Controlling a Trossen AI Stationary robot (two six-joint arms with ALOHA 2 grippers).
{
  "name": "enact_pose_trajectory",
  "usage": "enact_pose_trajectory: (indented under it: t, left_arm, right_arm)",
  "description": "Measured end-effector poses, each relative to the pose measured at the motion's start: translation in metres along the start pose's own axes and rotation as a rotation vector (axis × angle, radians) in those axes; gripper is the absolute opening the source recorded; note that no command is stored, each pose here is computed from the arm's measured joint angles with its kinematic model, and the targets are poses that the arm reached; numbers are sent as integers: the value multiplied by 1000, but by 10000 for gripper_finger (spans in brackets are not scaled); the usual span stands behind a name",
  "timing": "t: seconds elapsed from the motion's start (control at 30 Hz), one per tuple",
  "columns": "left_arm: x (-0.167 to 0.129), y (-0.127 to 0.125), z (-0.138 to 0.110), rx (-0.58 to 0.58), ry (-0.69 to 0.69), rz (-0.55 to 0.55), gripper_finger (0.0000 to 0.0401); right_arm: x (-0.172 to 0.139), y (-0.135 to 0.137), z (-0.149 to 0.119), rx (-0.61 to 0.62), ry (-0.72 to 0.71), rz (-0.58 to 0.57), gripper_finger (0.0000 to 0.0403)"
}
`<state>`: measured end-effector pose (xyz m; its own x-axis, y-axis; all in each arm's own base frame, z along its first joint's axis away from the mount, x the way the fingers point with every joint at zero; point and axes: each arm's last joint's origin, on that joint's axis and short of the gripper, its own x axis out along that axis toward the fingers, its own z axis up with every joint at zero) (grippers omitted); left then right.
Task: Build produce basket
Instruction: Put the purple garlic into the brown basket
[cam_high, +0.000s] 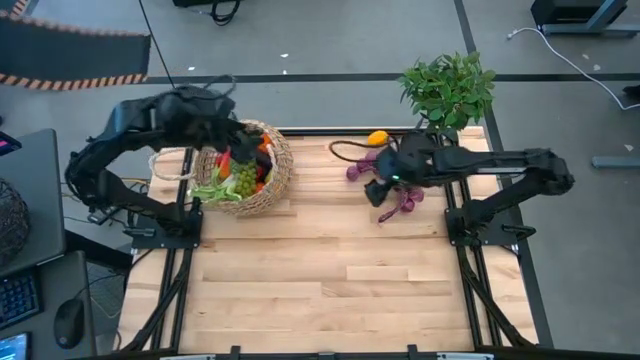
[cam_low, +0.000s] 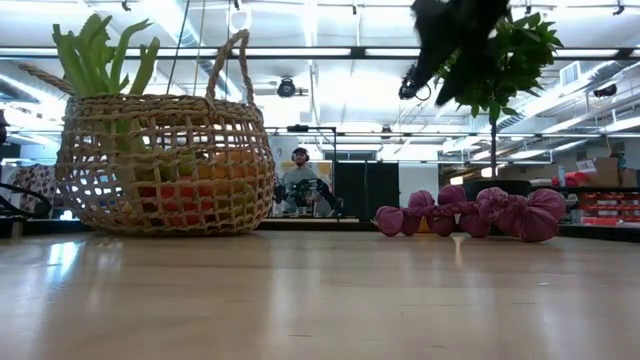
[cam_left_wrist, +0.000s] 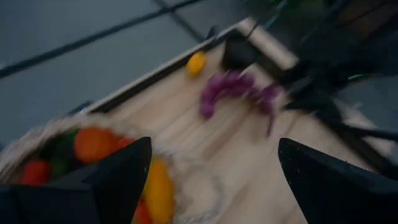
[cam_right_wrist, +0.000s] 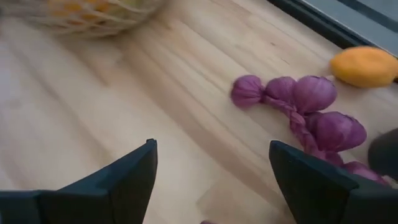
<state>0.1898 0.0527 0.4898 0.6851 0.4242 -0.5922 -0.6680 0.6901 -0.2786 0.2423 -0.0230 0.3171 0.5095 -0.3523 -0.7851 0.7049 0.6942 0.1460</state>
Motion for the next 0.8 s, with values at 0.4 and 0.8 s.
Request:
enact_pose_trajectory:
  t: [0.4,0.8]
  left_arm:
    - [-36,-15,11,0,-121,-159,357]
    - [-39,-23,9,-10,-127,-208,357]
  right_arm:
    - [86,-12,47,145,9,3,337]
    - [133,-51,95,-137,177,-131,337]
